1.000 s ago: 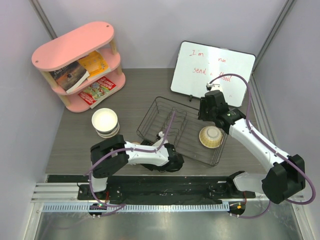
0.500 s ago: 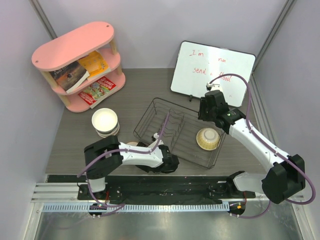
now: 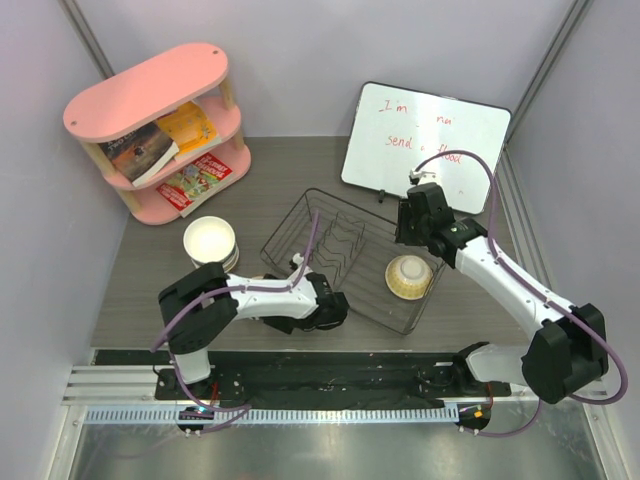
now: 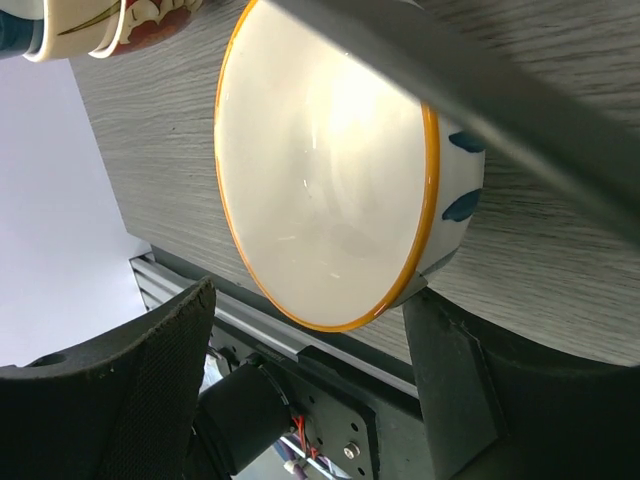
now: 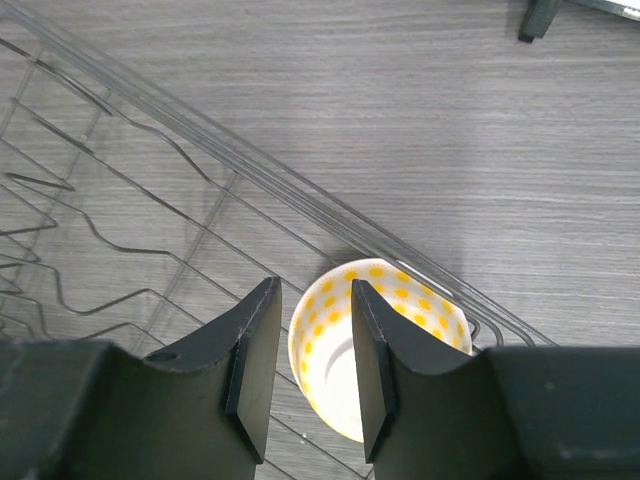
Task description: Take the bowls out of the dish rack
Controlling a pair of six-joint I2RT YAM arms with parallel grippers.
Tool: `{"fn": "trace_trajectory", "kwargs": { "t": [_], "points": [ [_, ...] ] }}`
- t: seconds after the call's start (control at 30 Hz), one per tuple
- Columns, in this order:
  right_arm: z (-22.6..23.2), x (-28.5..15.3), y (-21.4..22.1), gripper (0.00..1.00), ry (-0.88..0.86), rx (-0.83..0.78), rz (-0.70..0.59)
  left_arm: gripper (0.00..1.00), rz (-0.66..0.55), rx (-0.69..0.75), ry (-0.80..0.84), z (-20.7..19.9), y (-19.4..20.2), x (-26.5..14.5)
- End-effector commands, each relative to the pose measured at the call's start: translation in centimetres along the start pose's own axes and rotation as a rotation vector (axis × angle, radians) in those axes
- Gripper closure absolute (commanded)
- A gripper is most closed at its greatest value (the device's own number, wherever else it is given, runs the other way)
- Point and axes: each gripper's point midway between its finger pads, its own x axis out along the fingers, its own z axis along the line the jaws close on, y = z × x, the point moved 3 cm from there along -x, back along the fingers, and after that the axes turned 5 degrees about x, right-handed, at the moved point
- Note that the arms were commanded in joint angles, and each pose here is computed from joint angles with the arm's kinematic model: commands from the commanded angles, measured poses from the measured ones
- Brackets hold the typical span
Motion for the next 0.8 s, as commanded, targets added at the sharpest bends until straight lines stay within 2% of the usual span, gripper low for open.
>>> {"fn": "trace_trajectory", "kwargs": {
  "t": [0.0, 0.17, 0.33, 0.67, 0.77],
  "points": [
    [-0.6, 0.7, 0.9, 0.60, 0.026, -0.029, 0.033, 0.25, 0.025, 0.005, -0.042, 2.7, 0.0, -0.4],
    [-0.8, 0.6, 1.4, 0.60, 0.026, -0.029, 0.042, 0.25, 0.058, -0.011, -0.037, 2.7, 0.5, 0.4],
    [-0.9, 0.0, 1.0, 0.60, 0.027, -0.032, 0.031, 0.29, 0.039, -0.057, 0.021, 3.4, 0.0, -0.9],
    [-0.9, -0.3, 1.3, 0.58, 0.025, -0.011, 0.042, 0.28, -0.113, -0.142, 0.190, 5.4, -2.7, -6.3],
    [-0.9, -0.6, 1.1, 0.53, 0.028, 0.010, 0.028, 0.28, -0.178, -0.147, 0.270, 5.8, -4.0, -7.7]
  ]
}}
